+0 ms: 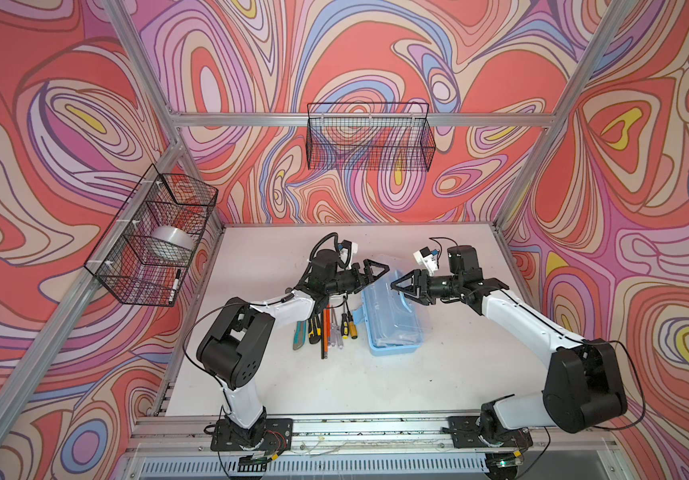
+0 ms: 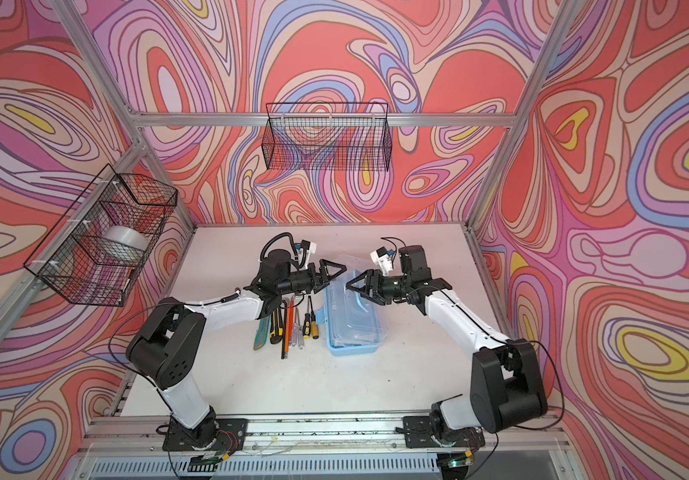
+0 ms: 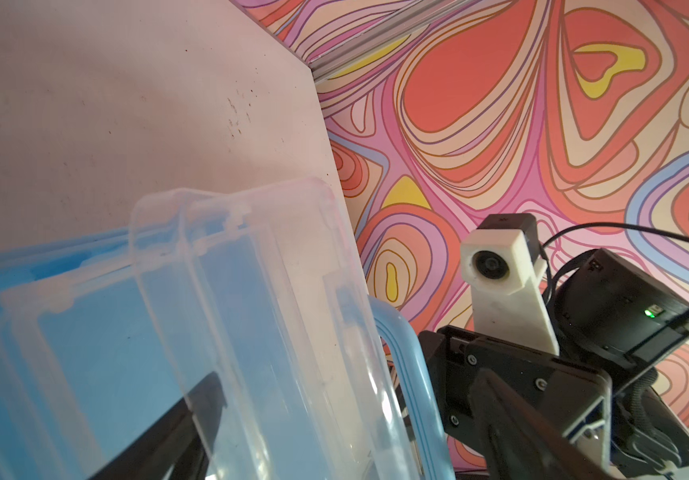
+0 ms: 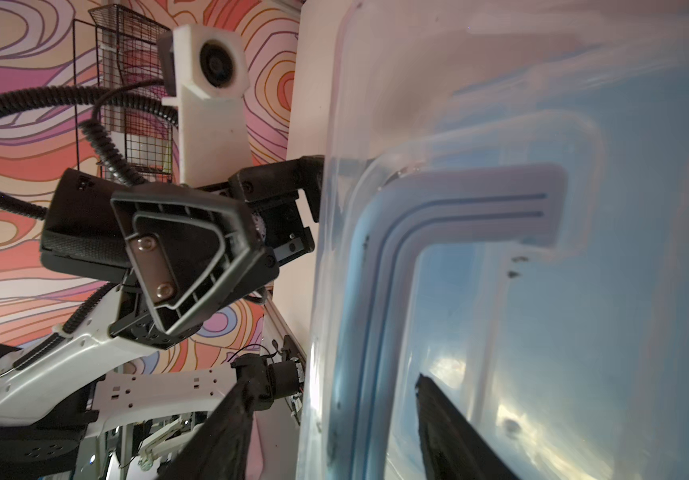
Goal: Pack the tool kit
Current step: 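Swing the lid open away from the tools with the right gripper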
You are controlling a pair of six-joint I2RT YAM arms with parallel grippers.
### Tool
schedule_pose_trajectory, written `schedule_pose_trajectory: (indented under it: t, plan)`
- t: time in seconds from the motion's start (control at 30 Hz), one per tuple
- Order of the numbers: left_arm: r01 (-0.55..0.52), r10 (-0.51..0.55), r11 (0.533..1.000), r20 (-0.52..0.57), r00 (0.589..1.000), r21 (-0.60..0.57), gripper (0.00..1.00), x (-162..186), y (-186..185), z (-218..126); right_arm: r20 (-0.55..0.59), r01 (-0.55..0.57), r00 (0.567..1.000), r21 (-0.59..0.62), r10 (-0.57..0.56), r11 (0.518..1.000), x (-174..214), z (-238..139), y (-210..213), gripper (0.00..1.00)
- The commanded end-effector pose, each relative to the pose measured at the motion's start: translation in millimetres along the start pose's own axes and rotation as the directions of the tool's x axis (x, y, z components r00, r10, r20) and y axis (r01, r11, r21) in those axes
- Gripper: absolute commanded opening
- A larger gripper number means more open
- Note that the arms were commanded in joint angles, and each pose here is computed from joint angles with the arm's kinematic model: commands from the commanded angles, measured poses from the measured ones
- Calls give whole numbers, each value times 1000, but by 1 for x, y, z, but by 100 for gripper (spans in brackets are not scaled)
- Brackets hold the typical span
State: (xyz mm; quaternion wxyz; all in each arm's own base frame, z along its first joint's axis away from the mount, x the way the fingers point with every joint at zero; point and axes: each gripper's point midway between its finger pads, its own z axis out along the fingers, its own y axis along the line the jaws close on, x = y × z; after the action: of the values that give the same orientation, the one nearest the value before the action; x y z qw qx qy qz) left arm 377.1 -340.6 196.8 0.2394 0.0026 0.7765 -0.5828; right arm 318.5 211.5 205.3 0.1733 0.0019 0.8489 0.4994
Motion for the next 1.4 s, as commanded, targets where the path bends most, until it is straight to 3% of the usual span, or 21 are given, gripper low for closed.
schedule_pose_trajectory:
  t: [0.0, 0.13, 0.23, 0.47, 0.7, 0.93, 1.0, 1.17, 1.37]
  plan:
    - [-83, 83, 994, 5, 997, 73, 94, -6, -44, -1, 91, 38, 995, 101, -48, 994, -7, -24, 1, 69]
    - [-98, 99, 993, -10, 995, 71, 94, -4, -53, 9, 238, 14, 970, 179, -57, 984, -22, -60, 2, 72]
    - [-123, 125, 990, -34, 992, 75, 94, -1, -67, 21, 369, -25, 926, 267, -78, 963, -31, -95, -6, 74]
    - [-163, 172, 983, -110, 979, 86, 94, 10, -93, 66, 534, -123, 832, 443, -152, 888, -26, -155, -29, 76]
    - [-175, 186, 981, -166, 968, 79, 94, 17, -97, 94, 558, -138, 801, 524, -216, 840, -10, -176, -39, 77]
    - [-284, 275, 957, -123, 953, -61, 94, 7, -86, 66, 525, -114, 811, 575, -259, 810, -2, -181, -43, 75]
    - [-317, 303, 936, -109, 947, -151, 94, 3, -77, 49, 502, -87, 822, 575, -268, 813, -1, -178, -41, 74]
    - [-382, 382, 828, -84, 920, -411, 94, -4, -46, -4, 461, -27, 846, 538, -268, 842, 4, -166, -35, 68]
    - [-391, 430, 634, -116, 895, -667, 94, 2, -5, -93, 442, 26, 853, 494, -277, 869, 10, -162, -14, 59]
